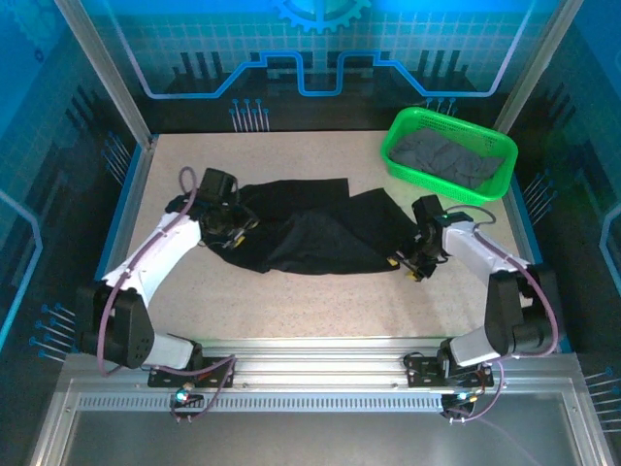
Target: Fold and stack the t-shirts
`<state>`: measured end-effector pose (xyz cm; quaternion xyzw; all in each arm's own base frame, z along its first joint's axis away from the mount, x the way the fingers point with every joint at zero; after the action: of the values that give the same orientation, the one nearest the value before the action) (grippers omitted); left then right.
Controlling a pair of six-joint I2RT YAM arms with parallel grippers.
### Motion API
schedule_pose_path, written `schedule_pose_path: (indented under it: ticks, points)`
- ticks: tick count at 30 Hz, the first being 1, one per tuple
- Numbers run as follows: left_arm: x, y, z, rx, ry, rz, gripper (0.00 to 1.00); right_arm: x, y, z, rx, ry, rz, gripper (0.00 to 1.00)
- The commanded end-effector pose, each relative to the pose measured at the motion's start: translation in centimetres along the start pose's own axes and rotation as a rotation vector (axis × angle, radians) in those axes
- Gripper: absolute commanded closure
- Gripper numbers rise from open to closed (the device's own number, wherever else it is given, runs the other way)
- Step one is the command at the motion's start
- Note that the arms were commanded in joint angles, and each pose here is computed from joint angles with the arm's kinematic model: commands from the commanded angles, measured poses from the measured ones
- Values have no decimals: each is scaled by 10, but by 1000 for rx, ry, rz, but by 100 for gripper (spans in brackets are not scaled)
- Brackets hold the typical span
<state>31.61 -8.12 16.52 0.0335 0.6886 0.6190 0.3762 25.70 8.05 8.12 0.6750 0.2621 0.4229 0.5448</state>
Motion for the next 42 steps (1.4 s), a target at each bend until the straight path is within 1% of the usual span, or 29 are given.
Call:
schedule_pose_path:
  ticks: [1,3,5,7,10,11,15,16,18,20,24,27,29,31,34,38,40,42]
  points:
    - [19,8,18,-19,21,20,50,18,-14,9,12,-47,45,52]
    - [27,14,33,-52,57,28,49,20,-23,10,40,-57,17,54]
    - [34,21,50,-92,99,35,46,19,-32,6,87,-80,-27,57]
    - [40,29,65,-136,129,47,43,15,-37,1,121,-115,-87,58]
    - [52,32,89,-196,134,109,39,12,-41,-3,129,-156,-145,58]
    - [56,30,97,-204,144,132,39,14,-43,-2,122,-161,-139,61]
    - [70,21,131,-210,189,173,40,14,-43,16,71,-160,-164,98]
    - [71,17,138,-211,185,165,41,10,-40,22,63,-162,-176,100]
    - [68,11,147,-202,165,143,42,2,-27,36,27,-154,-199,100]
    - [68,3,151,-175,142,155,43,-10,-8,51,-25,-141,-226,100]
    - [63,-18,143,-80,127,119,43,-26,15,71,-59,-86,-214,100]
    - [59,-34,126,-9,108,129,44,-28,18,79,-32,-40,-183,100]
    - [54,-44,108,45,93,155,46,-25,15,81,-8,-15,-172,100]
    - [56,-48,91,77,77,230,49,-24,11,81,10,-16,-169,100]
    - [63,-53,81,64,61,287,53,-24,7,81,12,-28,-165,100]
    - [70,-56,90,43,39,345,56,-21,4,82,20,-28,-153,100]
    - [72,-56,94,41,18,381,56,-20,5,83,22,-18,-162,100]
    - [72,-61,93,55,11,380,55,-20,5,83,20,-14,-162,100]
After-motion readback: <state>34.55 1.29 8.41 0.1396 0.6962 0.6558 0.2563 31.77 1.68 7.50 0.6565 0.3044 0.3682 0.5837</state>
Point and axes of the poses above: each hand's point on the last joint's axis, 136 mm out from that joint toward the fingers, its own y axis back along the fingers, its own x axis along the line the jaws close on, z = x × y, the point moved 3 cm from there along y, back along the fingers, and after that the axes turned 8 degrees about y, right-handed, at the moved point
